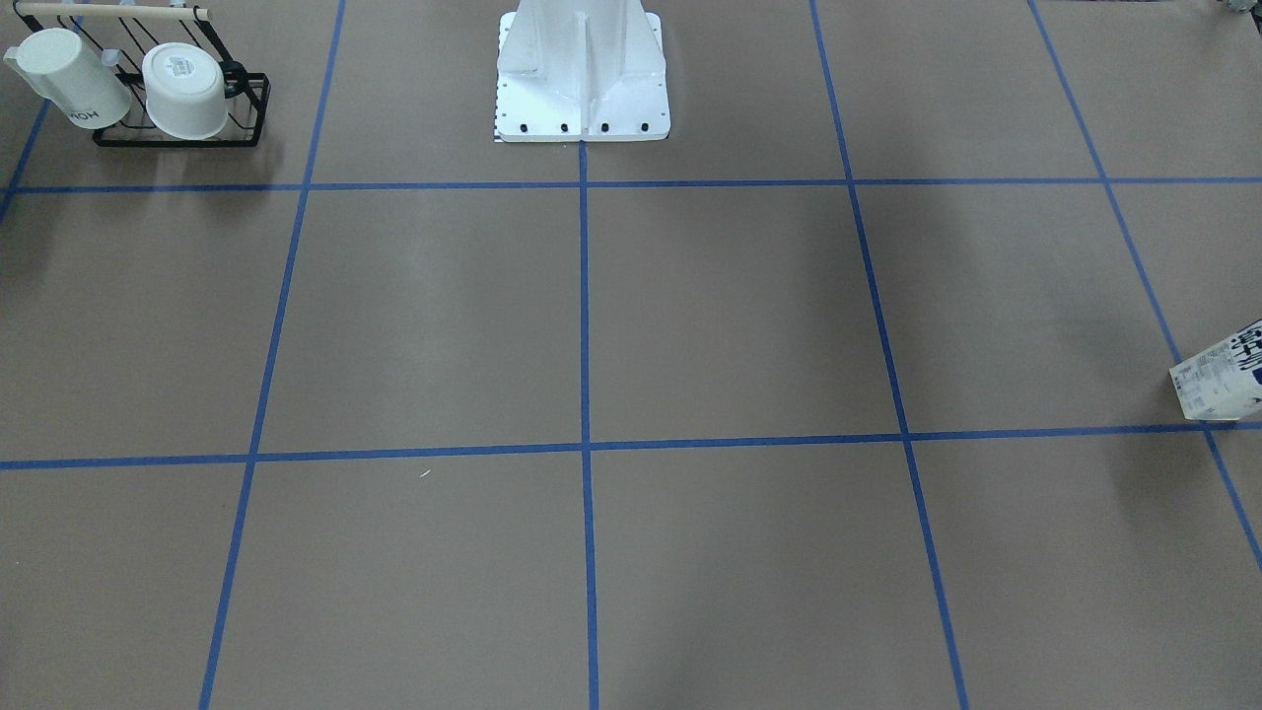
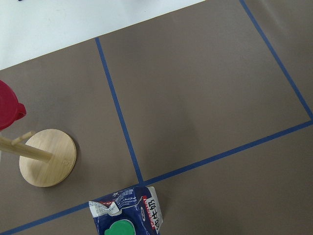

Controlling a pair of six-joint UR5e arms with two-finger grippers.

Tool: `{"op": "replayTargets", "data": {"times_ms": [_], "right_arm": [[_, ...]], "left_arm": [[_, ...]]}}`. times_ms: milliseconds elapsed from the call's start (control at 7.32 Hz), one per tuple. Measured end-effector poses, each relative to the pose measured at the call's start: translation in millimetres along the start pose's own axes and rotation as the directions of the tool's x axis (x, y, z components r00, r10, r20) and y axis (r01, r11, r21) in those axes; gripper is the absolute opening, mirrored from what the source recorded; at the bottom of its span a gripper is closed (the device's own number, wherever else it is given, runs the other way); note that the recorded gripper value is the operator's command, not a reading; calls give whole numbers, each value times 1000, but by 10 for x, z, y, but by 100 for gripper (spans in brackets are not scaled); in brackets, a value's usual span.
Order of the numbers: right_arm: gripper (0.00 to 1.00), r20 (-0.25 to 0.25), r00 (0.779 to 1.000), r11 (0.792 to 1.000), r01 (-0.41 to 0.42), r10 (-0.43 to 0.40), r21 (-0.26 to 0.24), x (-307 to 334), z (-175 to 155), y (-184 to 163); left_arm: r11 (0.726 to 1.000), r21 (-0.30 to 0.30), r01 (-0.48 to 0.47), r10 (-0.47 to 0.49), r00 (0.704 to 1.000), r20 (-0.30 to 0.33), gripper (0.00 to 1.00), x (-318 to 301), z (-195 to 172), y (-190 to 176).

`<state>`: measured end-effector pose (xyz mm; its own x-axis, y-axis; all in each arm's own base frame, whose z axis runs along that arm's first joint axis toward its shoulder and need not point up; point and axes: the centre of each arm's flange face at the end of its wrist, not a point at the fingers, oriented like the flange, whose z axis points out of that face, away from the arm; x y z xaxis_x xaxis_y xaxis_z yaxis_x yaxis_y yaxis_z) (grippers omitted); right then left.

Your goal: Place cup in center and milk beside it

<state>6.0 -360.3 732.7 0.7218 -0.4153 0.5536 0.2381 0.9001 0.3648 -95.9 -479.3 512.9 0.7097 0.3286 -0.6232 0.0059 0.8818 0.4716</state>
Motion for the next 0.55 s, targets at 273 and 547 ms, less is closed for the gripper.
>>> {"op": "replayTargets", "data": {"times_ms": [273, 547], "right_arm": [[28, -19, 998, 998, 62, -62, -17, -13, 57, -22], [0, -23, 993, 992, 118, -119, -33, -14, 118, -13]], "left_arm": [[1000, 8, -7, 7, 1000, 1, 99, -31, 37, 96], [1000, 10, -9, 9, 1000, 1, 99, -46, 55, 148]]}}
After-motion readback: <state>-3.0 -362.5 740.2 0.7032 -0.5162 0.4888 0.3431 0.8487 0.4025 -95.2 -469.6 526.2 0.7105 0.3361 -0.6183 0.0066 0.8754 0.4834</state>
